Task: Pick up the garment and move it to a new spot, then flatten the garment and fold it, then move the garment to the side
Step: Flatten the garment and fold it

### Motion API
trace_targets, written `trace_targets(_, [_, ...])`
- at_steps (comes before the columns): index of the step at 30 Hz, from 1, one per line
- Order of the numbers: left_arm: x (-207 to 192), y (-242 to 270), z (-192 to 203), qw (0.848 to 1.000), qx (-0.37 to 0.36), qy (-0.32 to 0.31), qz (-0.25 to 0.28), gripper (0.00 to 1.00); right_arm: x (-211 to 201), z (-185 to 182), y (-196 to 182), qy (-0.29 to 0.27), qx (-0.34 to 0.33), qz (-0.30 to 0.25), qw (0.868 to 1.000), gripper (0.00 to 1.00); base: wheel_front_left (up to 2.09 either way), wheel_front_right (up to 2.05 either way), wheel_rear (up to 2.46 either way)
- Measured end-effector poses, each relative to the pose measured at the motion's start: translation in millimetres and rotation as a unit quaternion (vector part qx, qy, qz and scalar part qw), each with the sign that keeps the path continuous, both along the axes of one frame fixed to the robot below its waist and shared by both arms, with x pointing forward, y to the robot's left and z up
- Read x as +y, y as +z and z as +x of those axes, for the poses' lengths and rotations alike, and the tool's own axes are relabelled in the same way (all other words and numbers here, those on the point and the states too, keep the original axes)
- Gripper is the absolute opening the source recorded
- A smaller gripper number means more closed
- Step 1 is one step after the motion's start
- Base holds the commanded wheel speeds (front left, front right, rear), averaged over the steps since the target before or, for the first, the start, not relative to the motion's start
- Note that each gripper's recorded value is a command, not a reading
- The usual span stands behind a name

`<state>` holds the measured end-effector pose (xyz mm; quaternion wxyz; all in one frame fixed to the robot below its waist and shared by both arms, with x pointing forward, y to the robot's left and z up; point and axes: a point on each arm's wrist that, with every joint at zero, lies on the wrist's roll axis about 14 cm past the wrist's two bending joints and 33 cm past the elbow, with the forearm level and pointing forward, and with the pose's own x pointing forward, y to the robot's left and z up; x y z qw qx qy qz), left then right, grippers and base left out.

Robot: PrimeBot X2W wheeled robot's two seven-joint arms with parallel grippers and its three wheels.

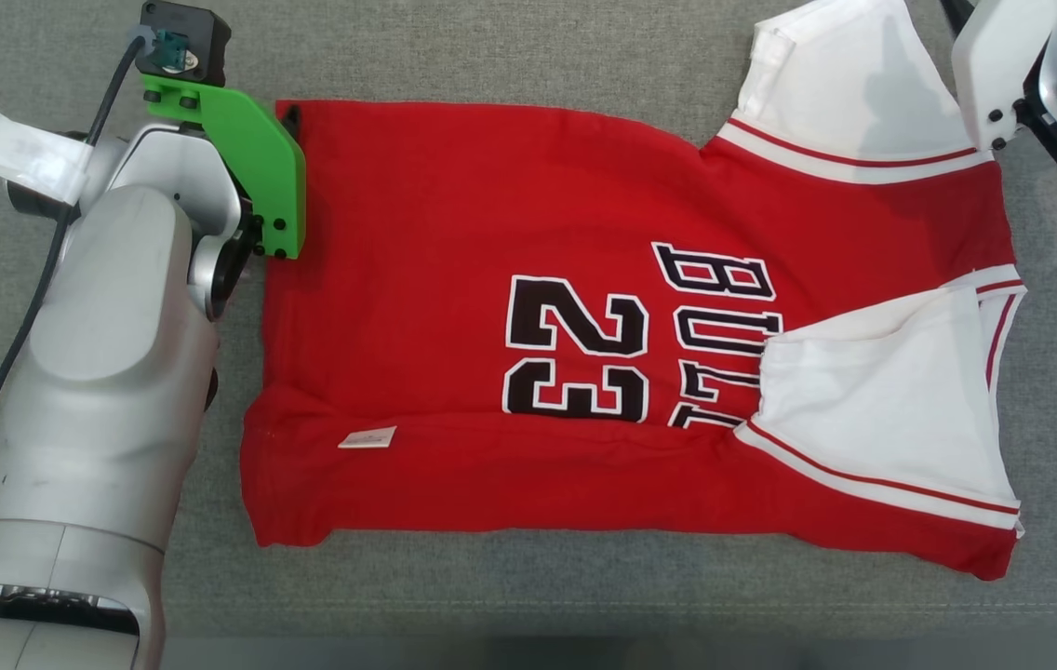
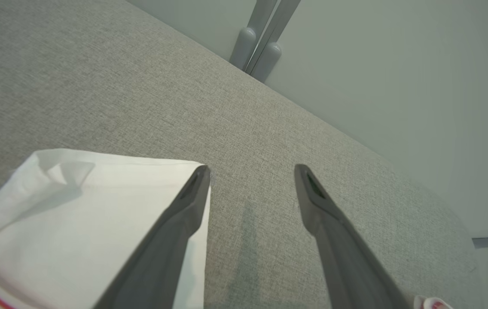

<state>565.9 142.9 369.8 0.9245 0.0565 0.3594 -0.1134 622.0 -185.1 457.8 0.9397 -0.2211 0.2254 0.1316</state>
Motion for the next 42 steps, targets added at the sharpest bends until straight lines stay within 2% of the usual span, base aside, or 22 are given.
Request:
trace_targets(9, [-8.7,-9.9,-6.1,1.0,0.023,-0.015,-0.013,0.99,-4.7,6.9,-10.4,-0.009,0.012,-0.002,1.0,1.0,0.0,0.0,0.0])
trace_targets(10, [-10.6,-10.4,-7.4,0.999,0.025,-0.018,-0.015,0.93,-5.5,7.1,-12.9,-0.011,0.016,-0.003,1.0,1.0,0.0,0.0,0.0])
trace_targets(12, [-17.3,-10.3,-9.5,0.999,0.026,-0.027,-0.021,0.58,-6.1,7.6,-16.6,-0.012,0.021,-0.005,1.0,1.0,0.0,0.0,0.0])
trace_targets(13, [-19.6,-10.1,-10.3,0.999,0.026,-0.031,-0.022,0.49,-6.3,7.6,-18.6,-0.013,0.025,-0.005,1.0,1.0,0.0,0.0,0.0])
trace_targets(14, [-21.9,-9.0,-10.5,0.999,0.023,-0.035,-0.023,0.49,-6.1,7.7,-20.3,-0.014,0.027,-0.006,1.0,1.0,0.0,0.0,0.0])
trace_targets(16, [-23.0,-9.4,-11.2,0.999,0.021,-0.041,-0.021,0.41,-5.3,8.4,-22.6,-0.014,0.031,-0.005,0.999,1.0,0.0,0.0,0.0])
trace_targets(17, [-23.0,-9.3,-10.6,0.999,0.018,-0.042,-0.02,0.4,-4.7,8.7,-23.5,-0.014,0.032,-0.005,0.999,1.0,0.0,0.0,0.0])
trace_targets(19, [-21.9,-8.3,-6.2,0.999,0.011,-0.042,-0.018,0.21,-0.8,10.3,-26.0,-0.011,0.035,-0.006,0.999,1.0,0.0,0.0,0.0])
trace_targets(20, [-21.4,-8.1,-4.4,0.999,0.009,-0.041,-0.016,0.0,-0.3,11.1,-27.0,-0.011,0.037,-0.007,0.999,1.0,0.0,0.0,0.0])
trace_targets(25, [-22.5,-11.1,-1.3,0.999,0.006,-0.037,-0.017,0.0,-2.8,18.1,-32.5,-0.019,0.046,-0.008,0.999,1.0,0.0,0.0,0.0])
trace_targets(31, [-24.4,-15.1,-3.9,0.999,0.008,-0.034,-0.024,0.0,3.0,10.2,-60.0,-0.031,0.107,-0.002,0.994,1.0,0.0,0.0,0.0])
trace_targets(42, [-23.4,-14.9,-3.0,0.999,0.005,-0.034,-0.024,0.0,5.5,13.6,-66.3,-0.04,0.122,0.018,0.992,1.0,0.0,0.0,0.0])
